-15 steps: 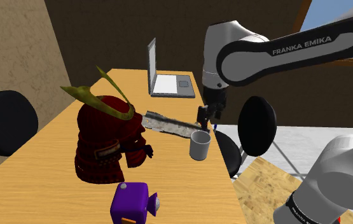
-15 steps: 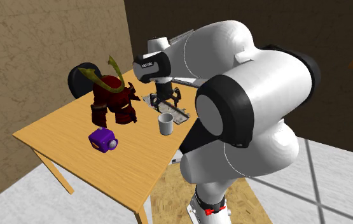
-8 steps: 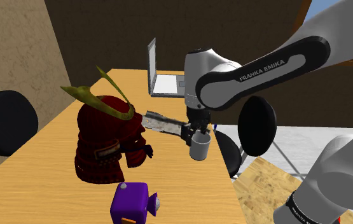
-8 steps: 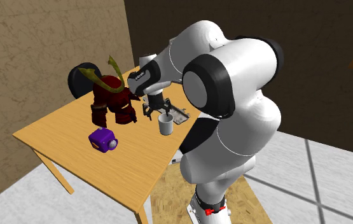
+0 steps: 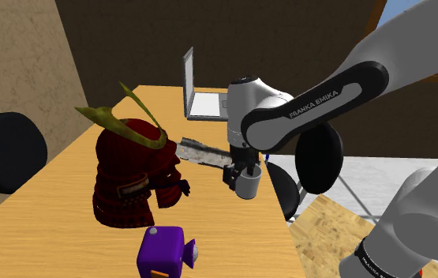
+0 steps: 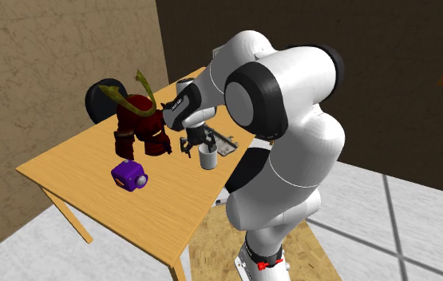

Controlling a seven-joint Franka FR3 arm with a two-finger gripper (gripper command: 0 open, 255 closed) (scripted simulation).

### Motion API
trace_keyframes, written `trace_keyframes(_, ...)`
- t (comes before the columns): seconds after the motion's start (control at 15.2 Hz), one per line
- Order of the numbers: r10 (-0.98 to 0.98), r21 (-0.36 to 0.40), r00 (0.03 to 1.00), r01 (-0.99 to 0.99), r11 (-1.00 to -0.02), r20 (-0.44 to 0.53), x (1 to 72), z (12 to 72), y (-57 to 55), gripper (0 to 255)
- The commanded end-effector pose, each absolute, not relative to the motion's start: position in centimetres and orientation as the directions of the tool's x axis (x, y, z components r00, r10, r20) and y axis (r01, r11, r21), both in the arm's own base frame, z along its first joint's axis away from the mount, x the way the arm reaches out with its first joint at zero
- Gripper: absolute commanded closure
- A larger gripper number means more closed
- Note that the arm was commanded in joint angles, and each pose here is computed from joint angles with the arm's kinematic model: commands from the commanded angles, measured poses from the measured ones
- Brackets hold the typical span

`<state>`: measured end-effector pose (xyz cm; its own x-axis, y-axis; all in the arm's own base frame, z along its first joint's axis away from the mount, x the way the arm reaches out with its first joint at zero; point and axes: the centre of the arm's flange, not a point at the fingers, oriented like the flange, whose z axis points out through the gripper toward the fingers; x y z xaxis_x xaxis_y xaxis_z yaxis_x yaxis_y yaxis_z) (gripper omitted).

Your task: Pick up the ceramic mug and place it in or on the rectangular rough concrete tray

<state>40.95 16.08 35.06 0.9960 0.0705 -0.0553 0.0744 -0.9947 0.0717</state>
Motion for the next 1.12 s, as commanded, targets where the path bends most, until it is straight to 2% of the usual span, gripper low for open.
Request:
trace_keyframes(0.0,0.071,0.071,0.996,0.074,-0.995,-0.055,40.96,34.88,16.05,0)
trace_keyframes(0.4,0.07,0.072,0.996,0.074,-0.995,-0.055,40.96,34.88,16.05,0)
trace_keyframes(0.46,0.07,0.072,0.996,0.074,-0.995,-0.055,40.96,34.88,16.05,255)
trace_keyframes(1.06,0.07,0.071,0.996,0.074,-0.995,-0.055,40.96,34.88,16.05,255)
